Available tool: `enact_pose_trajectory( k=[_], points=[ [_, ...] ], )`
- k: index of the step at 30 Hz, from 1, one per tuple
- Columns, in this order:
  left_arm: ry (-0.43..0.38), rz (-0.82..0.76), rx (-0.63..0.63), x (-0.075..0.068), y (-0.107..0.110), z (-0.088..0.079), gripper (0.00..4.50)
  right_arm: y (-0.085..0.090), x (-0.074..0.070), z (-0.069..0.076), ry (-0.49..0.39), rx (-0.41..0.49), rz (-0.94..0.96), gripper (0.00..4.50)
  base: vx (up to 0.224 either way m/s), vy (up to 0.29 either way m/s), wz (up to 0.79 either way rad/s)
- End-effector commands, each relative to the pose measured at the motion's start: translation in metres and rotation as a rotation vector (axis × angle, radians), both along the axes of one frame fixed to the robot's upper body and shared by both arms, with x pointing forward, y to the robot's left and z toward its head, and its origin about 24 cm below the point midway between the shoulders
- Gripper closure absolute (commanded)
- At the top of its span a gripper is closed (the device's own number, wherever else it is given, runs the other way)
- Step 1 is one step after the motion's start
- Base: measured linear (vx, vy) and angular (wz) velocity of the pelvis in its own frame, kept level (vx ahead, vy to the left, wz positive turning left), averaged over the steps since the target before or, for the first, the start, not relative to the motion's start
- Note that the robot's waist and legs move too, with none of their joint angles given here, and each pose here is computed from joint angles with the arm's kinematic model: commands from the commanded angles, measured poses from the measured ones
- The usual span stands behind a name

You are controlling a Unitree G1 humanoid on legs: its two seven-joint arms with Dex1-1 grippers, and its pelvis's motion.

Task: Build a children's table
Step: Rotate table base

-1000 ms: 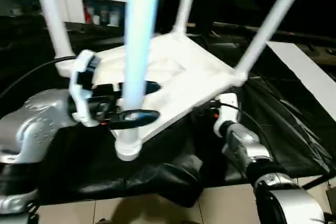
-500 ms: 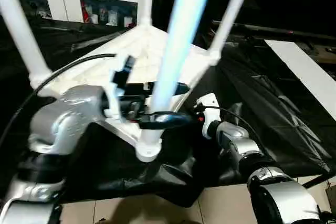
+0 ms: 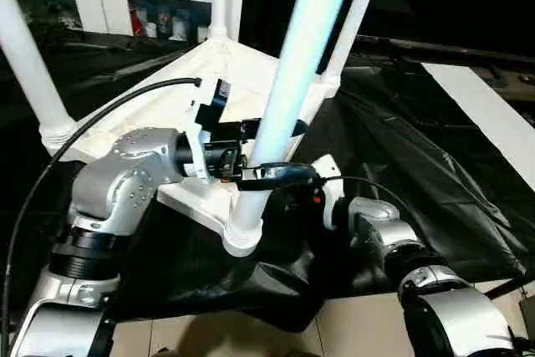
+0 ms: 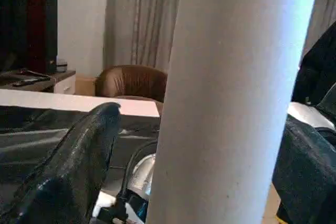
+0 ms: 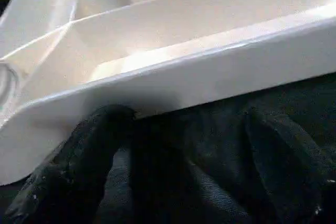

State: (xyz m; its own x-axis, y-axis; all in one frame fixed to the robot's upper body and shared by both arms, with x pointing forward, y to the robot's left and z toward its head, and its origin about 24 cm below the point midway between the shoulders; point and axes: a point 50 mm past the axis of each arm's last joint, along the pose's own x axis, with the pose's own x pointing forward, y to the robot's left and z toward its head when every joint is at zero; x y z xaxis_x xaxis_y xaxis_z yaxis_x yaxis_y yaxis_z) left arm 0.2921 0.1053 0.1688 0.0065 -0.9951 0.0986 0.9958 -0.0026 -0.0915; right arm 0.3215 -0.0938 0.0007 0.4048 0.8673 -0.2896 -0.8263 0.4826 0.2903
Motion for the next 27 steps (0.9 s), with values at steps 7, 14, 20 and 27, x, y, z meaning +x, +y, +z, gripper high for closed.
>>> enact_pose_trajectory(
  k=[7,14,20,27],
  points=[
    [-0.041,-0.082,-0.007,-0.006,-0.024,0.006,0.02,-0.013,0.011,-0.002,-0.084,-0.186,-0.17,0.51,0.0,0.0,0.0],
    [-0.052,-0.076,0.002,-0.01,-0.008,0.011,0.02,-0.053,0.028,0.006,-0.09,-0.238,-0.516,0.51,0.0,0.0,0.0],
    [-0.054,-0.059,0.037,-0.013,-0.004,0.009,0.02,-0.053,0.036,0.014,-0.11,-0.24,-0.599,0.51,0.0,0.0,0.0],
    [-0.034,-0.058,0.017,-0.02,-0.016,0.007,0.02,-0.014,0.037,0.015,-0.119,-0.195,-0.529,0.51,0.0,0.0,0.0]
  ],
)
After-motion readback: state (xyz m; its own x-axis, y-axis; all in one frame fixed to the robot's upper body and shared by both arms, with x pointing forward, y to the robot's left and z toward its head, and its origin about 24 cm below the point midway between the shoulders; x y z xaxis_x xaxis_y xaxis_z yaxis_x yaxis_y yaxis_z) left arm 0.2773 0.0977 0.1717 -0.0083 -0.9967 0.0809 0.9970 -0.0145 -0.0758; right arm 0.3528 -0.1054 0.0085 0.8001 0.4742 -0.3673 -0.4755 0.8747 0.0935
